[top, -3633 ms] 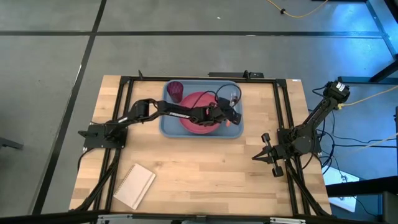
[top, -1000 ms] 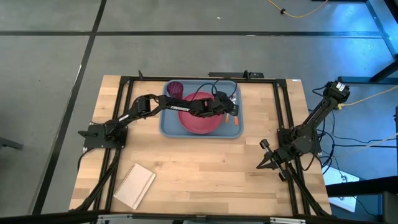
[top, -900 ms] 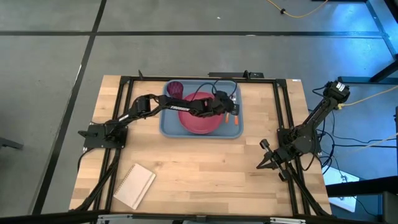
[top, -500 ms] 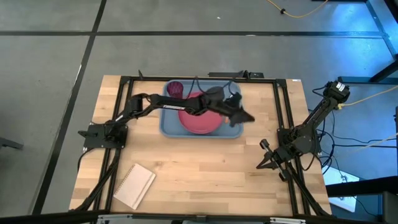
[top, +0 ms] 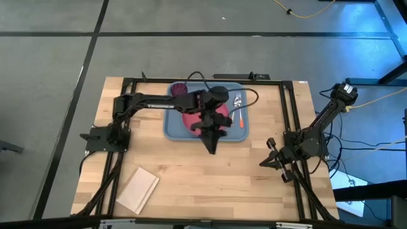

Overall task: Pick and place plate/cup/fork/spoon on tray
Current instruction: Adjust the orange spoon on the blue serving tray

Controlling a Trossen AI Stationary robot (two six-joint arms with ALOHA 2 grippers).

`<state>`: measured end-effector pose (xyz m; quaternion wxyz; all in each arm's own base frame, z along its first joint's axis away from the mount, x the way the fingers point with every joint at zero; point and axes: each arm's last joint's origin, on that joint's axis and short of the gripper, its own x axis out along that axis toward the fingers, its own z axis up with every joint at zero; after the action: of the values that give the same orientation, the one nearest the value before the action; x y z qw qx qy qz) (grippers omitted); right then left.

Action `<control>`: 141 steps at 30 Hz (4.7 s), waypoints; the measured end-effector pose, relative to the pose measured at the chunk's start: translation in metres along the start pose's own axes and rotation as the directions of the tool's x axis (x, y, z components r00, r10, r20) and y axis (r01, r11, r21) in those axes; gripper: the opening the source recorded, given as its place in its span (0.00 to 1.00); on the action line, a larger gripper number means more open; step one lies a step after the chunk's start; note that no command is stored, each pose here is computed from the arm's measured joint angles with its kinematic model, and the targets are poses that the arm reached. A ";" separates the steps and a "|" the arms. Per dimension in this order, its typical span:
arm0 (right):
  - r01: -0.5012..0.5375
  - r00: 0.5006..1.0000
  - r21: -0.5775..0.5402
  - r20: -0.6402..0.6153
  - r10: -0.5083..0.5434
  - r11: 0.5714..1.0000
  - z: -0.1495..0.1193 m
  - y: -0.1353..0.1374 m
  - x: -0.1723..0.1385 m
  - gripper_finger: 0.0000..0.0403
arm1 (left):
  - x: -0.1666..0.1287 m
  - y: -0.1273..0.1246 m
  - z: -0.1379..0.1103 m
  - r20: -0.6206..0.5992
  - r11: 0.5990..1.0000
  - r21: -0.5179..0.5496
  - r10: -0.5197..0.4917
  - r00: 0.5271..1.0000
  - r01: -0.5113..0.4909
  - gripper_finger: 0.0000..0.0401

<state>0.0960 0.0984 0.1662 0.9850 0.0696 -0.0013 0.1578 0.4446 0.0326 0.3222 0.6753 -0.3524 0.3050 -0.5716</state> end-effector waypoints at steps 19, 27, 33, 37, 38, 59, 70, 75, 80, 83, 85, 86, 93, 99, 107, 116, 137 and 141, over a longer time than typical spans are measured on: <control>0.108 0.994 -0.039 -0.002 -0.108 0.993 -0.001 -0.004 0.000 0.05 | -0.004 -0.193 -0.112 0.010 0.203 0.012 0.979 0.203 -0.979 0.19; 0.259 0.966 -0.063 0.017 -0.258 0.964 -0.001 -0.008 -0.001 0.05 | 0.012 -0.212 -0.181 0.288 0.209 0.275 0.913 0.288 -0.939 0.20; 0.376 0.927 -0.054 0.036 -0.374 0.925 0.000 -0.011 -0.002 0.05 | 0.001 -0.159 -0.240 0.411 0.189 0.233 0.870 0.273 -0.954 0.20; 0.476 0.879 -0.003 0.052 -0.475 0.880 0.001 -0.014 -0.003 0.05 | -0.007 -0.125 -0.270 0.508 0.223 0.226 0.803 0.311 -0.948 0.19; 0.493 0.868 0.021 0.055 -0.494 0.870 0.001 -0.015 -0.003 0.05 | -0.009 -0.117 -0.277 0.530 0.230 0.216 0.788 0.312 -0.949 0.19; 0.725 0.651 0.177 0.141 -0.746 0.666 0.032 -0.030 0.004 0.05 | -0.025 -0.046 -0.348 0.711 0.173 -0.098 0.701 0.052 -0.980 0.20; 0.948 0.313 -0.001 0.179 -0.933 0.317 0.116 -0.050 0.016 0.05 | -0.024 -0.046 -0.359 0.756 0.136 -0.115 0.654 0.003 -0.984 0.20; 0.994 0.114 -0.024 0.166 -0.979 0.111 0.162 -0.063 0.011 0.05 | -0.024 -0.046 -0.359 0.759 0.133 -0.113 0.651 0.001 -0.985 0.20; 0.997 0.013 -0.074 0.170 -0.985 0.001 0.189 -0.074 0.015 0.05 | -0.025 -0.046 -0.359 0.755 0.118 -0.180 0.653 -0.061 -0.977 0.20; 0.978 0.156 -0.168 0.220 -0.963 0.120 0.186 -0.080 0.032 0.05 | -0.025 -0.046 -0.359 0.753 0.101 -0.169 0.655 -0.063 -0.980 0.20; 0.918 0.365 -0.240 0.199 -0.910 0.316 0.174 -0.088 0.047 0.05 | -0.026 -0.046 -0.359 0.753 0.090 -0.166 0.654 -0.067 -0.982 0.20; 0.882 0.445 -0.250 0.154 -0.882 0.401 0.166 -0.095 0.054 0.05 | -0.026 -0.046 -0.359 0.754 0.087 -0.164 0.654 -0.067 -0.983 0.20; 0.955 0.282 -0.051 -0.137 -0.950 0.291 0.150 -0.172 0.044 0.05 | -0.026 -0.046 -0.359 0.754 0.086 -0.163 0.654 -0.067 -0.983 0.20; 0.938 0.344 0.122 -0.432 -0.833 0.325 0.159 -0.236 0.026 0.05 | -0.026 -0.045 -0.360 0.742 0.081 -0.163 0.667 -0.068 -0.983 0.20; 0.975 0.201 0.078 -0.702 -0.683 0.207 0.115 -0.284 0.039 0.05 | -0.026 -0.041 -0.364 0.704 0.066 -0.163 0.707 -0.069 -0.984 0.20; 0.962 0.118 -0.049 -0.812 -0.571 0.269 0.069 -0.299 0.056 0.01 | -0.026 -0.037 -0.368 0.663 0.067 -0.180 0.745 -0.071 -0.981 0.20; 0.951 -0.072 -0.223 -0.831 -0.552 0.212 0.018 -0.311 0.073 0.01 | -0.026 -0.036 -0.369 0.652 0.077 -0.195 0.755 -0.071 -0.978 0.20; 0.959 -0.033 -0.194 -0.803 -0.594 0.209 0.020 -0.316 0.077 0.01 | -0.026 -0.036 -0.369 0.652 0.077 -0.195 0.755 -0.071 -0.978 0.20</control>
<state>0.2680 -0.1779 0.1445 0.7276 0.1993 0.4807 -0.4469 0.1196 0.0075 0.1432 0.9800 -0.0993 0.1160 0.1277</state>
